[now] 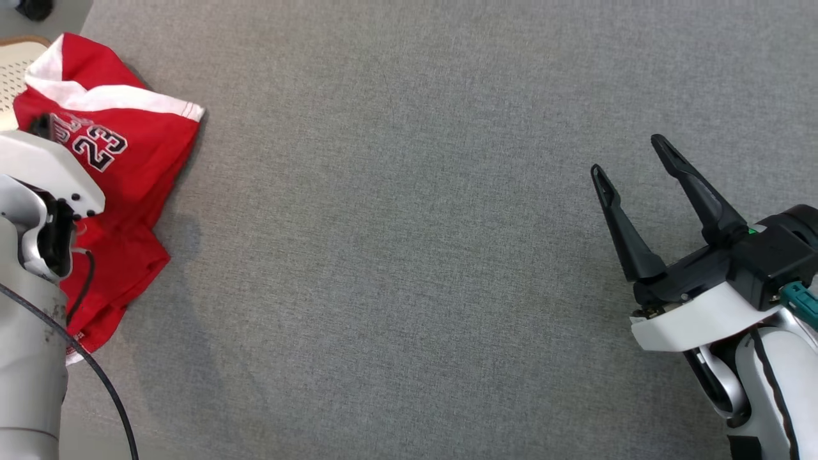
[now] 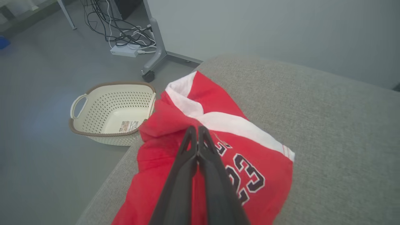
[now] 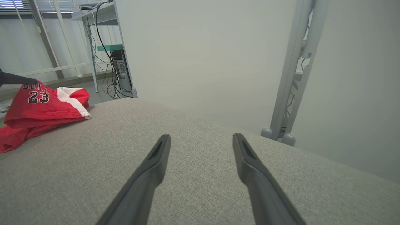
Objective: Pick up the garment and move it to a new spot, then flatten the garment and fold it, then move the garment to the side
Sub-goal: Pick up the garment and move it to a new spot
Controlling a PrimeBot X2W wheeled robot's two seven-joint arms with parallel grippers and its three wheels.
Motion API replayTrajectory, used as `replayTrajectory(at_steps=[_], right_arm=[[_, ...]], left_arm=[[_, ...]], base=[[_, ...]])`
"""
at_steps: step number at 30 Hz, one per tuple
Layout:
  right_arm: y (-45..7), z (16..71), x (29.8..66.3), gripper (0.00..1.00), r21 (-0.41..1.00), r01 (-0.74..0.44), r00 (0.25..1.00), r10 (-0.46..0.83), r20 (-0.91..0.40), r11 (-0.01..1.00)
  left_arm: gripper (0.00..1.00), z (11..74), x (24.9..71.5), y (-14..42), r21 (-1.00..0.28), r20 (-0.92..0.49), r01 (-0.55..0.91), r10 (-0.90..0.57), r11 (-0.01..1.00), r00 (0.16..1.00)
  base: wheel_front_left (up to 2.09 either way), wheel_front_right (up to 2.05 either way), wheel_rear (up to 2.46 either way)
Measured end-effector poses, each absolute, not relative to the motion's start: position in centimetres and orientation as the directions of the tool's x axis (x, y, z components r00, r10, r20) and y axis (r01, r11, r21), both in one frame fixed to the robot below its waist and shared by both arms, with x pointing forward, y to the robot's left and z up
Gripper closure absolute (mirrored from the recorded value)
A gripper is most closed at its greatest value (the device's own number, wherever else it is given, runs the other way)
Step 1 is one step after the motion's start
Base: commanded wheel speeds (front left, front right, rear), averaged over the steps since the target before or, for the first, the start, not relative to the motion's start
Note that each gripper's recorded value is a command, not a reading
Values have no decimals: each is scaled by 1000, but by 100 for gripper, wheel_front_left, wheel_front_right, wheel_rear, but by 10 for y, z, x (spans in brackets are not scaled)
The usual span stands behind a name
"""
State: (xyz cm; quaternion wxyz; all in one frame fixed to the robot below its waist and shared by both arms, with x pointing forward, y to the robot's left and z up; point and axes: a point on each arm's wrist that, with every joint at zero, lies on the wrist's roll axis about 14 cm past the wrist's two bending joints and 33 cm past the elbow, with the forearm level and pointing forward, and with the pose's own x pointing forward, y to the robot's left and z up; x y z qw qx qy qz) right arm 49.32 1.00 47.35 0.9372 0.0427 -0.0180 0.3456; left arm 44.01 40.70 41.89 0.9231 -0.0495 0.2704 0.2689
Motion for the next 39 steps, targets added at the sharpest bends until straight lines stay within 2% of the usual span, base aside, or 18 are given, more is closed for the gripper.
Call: replayTrajectory(at_steps=[10,15,18,29,36,39], right_arm=[[10,504,483,0,66,-632,773,621,133,772],[2,520,479,0,63,-606,790,591,166,793],[-4,534,474,0,64,-586,801,565,198,808],[-51,566,463,0,50,-464,860,436,264,884],[-101,576,460,0,50,-336,907,308,288,941],[-118,575,457,0,55,-288,921,261,288,956]], left_arm=[[100,518,474,395,-6,-147,-450,445,893,884],[100,573,488,366,-5,55,-348,348,937,936],[100,609,494,333,9,171,-246,241,969,955],[100,651,496,176,64,274,161,-173,985,946],[100,640,478,57,65,235,449,-451,891,861],[100,626,474,20,77,206,520,-524,851,826]], base=[[0,0,0],[0,0,0],[0,0,0],[0,0,0],[0,0,0],[0,0,0]])
